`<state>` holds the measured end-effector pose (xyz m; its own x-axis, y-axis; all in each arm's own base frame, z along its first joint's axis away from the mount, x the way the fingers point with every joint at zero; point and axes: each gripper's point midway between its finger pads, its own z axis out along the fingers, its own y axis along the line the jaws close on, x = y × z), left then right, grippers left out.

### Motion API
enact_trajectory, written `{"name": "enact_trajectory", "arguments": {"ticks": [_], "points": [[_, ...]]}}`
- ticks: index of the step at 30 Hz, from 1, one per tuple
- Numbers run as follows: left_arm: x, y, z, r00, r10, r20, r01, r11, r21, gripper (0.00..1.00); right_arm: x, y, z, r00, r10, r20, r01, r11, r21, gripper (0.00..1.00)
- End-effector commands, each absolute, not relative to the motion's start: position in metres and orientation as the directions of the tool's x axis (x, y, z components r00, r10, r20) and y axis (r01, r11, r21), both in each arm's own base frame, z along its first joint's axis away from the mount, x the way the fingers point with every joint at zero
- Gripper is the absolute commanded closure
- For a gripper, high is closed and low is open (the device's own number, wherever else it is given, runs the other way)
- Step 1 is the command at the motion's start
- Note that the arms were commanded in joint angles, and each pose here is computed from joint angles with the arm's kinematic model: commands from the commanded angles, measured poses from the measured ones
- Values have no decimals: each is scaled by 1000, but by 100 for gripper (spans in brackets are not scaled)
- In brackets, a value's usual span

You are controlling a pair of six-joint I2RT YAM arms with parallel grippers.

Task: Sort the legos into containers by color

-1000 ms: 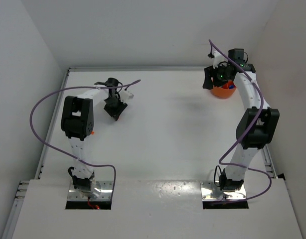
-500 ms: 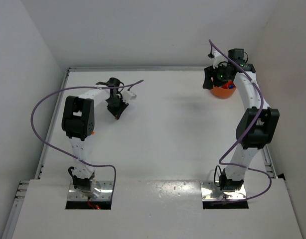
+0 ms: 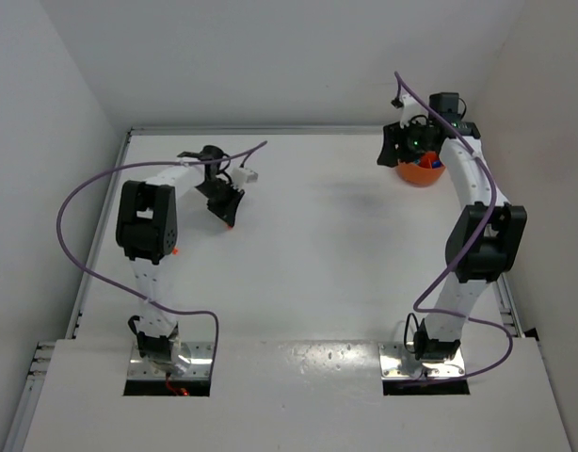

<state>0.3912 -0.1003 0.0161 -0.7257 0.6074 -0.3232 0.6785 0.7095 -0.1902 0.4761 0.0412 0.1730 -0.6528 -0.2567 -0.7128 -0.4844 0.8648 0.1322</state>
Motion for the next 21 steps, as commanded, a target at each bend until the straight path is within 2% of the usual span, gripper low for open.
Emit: {"name": "enact_trajectory", "arguments": {"ticks": [1, 3, 4, 8, 10, 11, 12, 13, 14, 16, 21], "points": [[405, -138, 77, -784, 395, -478, 605, 659, -448, 100, 481, 74, 201, -566, -188, -803, -554, 808, 201, 42], [421, -146, 110, -809, 271, -521, 558, 633, -537, 100, 483, 92, 208, -541, -118, -833, -580, 769, 268, 42], [419, -161, 131, -807, 227, -545, 568, 552, -610, 100, 478, 110, 218, -524, -95, -846, -634, 707, 313, 42], [417, -177, 187, -787, 125, -605, 594, 418, -687, 100, 467, 154, 222, -508, -98, -856, -719, 596, 358, 42], [399, -183, 187, -835, 92, -543, 537, 359, -764, 100, 464, 179, 222, -430, -156, -889, -788, 546, 285, 42], [382, -189, 189, -858, 74, -508, 507, 268, -819, 100, 456, 192, 218, -404, -182, -896, -811, 524, 259, 42], [373, -191, 193, -894, 52, -445, 445, 225, -867, 100, 458, 198, 234, -291, -200, -936, -845, 513, 153, 42], [367, -194, 199, -894, 46, -445, 446, 165, -880, 100, 449, 204, 225, -270, -221, -937, -860, 492, 132, 42], [363, -194, 197, -904, 45, -426, 427, 165, -889, 100, 446, 209, 225, -228, -236, -944, -870, 484, 89, 41], [357, -196, 206, -888, 54, -456, 458, 159, -874, 100, 433, 224, 220, -141, -262, -955, -903, 428, 16, 41], [360, -197, 211, -903, 42, -427, 428, 160, -890, 100, 394, 254, 214, 70, -226, -972, -951, 278, -133, 36]]}}
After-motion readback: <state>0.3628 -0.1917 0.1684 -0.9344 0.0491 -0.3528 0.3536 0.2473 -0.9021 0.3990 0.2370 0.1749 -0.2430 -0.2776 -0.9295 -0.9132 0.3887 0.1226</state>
